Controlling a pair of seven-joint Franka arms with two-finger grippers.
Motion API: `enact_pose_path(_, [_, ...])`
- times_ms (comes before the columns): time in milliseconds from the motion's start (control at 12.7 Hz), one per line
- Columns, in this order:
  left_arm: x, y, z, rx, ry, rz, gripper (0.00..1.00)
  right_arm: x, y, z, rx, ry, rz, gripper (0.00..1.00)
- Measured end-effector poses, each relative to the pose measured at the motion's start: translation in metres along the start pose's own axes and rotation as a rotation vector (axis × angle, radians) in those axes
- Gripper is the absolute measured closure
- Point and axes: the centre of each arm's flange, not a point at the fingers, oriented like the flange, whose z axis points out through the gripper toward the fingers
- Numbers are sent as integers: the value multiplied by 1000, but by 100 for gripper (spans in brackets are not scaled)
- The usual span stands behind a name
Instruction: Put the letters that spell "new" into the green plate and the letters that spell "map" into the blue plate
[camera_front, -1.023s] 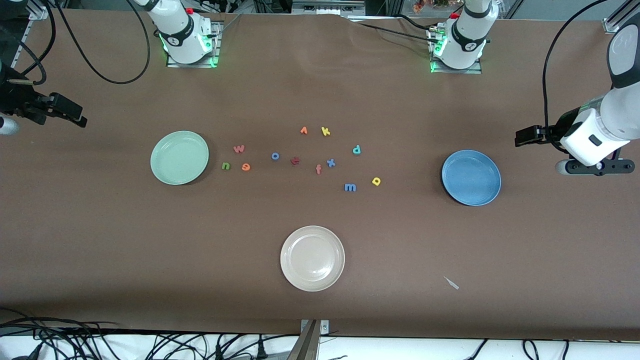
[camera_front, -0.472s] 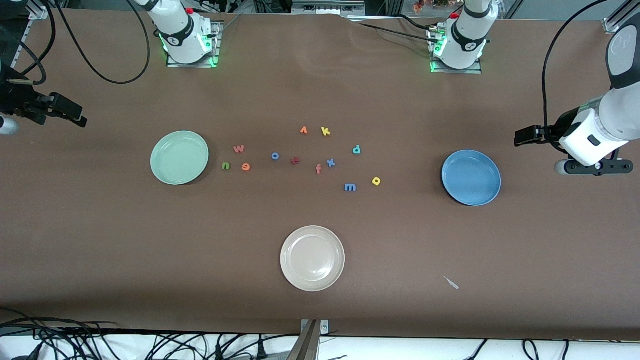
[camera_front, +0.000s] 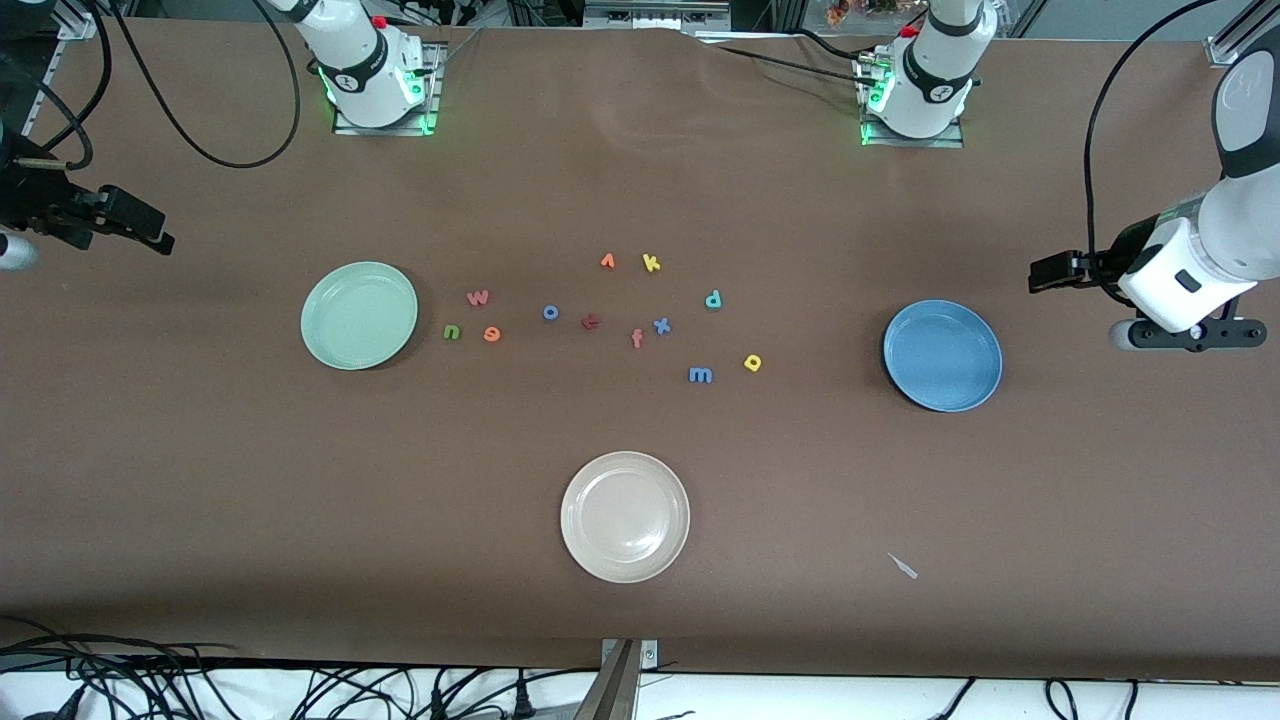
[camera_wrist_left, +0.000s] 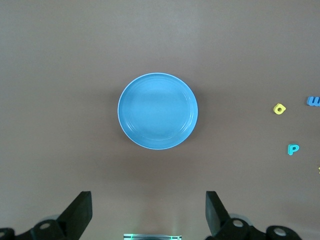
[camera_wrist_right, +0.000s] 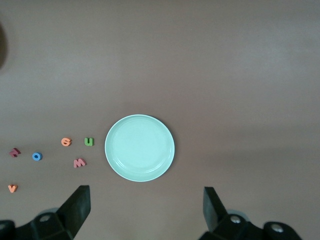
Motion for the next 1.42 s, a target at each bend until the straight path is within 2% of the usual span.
enact_pose_path(866, [2,9,5,1,-6,16,0,0,-4,0,0,0,-7,0])
enact_pose_path(1102, [11,73,37,7,-15,42,0,0,-4,0,0,0,-7,0])
enact_pose_path(1416, [10,177,103,-20,34,-16,0,0,-4,1,1,-4,10,0])
